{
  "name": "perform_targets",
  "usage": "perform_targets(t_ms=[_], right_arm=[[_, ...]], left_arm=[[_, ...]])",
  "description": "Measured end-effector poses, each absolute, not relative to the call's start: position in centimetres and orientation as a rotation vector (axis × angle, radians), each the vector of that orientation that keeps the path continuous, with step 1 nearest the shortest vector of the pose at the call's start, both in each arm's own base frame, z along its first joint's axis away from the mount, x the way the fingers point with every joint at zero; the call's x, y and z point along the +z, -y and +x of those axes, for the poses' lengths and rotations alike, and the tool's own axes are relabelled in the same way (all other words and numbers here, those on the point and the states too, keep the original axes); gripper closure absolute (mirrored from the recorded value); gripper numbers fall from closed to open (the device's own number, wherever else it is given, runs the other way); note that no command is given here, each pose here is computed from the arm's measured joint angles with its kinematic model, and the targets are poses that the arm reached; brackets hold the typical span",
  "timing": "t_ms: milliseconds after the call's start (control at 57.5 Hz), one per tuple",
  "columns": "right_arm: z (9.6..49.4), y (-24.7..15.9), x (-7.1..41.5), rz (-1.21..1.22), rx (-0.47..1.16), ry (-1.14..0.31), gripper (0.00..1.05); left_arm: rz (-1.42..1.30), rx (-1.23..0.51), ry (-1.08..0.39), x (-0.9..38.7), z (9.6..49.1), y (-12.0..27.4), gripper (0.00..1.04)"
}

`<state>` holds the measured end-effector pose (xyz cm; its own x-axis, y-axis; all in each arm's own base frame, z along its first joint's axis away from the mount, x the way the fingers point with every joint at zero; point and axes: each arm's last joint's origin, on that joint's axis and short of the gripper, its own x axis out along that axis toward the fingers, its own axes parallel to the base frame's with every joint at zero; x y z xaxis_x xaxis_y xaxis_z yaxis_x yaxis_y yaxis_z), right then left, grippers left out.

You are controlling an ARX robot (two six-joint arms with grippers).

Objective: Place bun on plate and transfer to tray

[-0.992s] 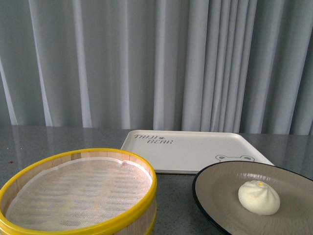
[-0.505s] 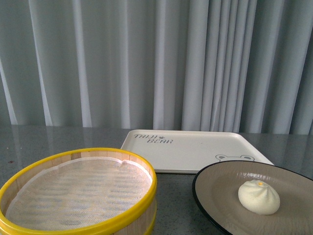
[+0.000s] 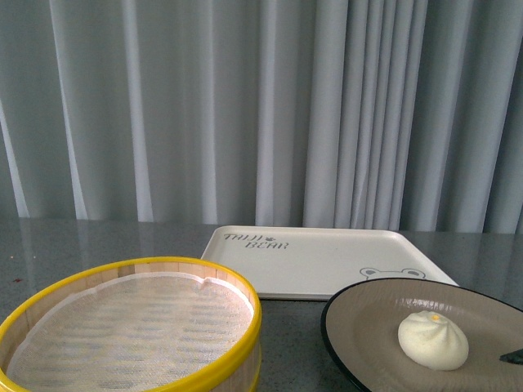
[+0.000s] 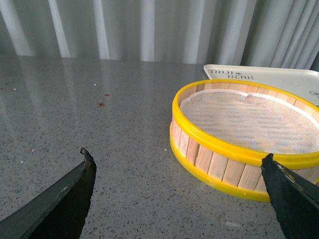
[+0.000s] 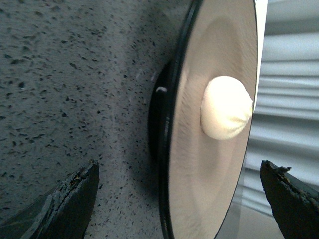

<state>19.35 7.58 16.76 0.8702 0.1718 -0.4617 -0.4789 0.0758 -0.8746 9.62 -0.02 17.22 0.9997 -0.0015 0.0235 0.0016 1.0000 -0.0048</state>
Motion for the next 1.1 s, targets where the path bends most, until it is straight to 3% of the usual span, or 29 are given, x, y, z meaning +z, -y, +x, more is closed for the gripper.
perform_targets(t_ms=[70, 592, 1096], right_arm=[[19.3, -7.6, 16.5, -1.447, 0.504, -0.249, 0.11], [19.1, -6.4, 16.5, -1.554, 0.454, -0.24, 1.02], [19.9, -5.1, 20.4, -1.589, 0.275, -0.164, 1.02]], left_arm=[[-0.005, -0.002, 0.024, 17.2, 9.6, 0.0, 0.07], [-0.005, -0.002, 0.023, 17.2, 9.6, 0.0, 0.07], [-0.005, -0.002, 0.023, 17.2, 9.6, 0.0, 0.07]])
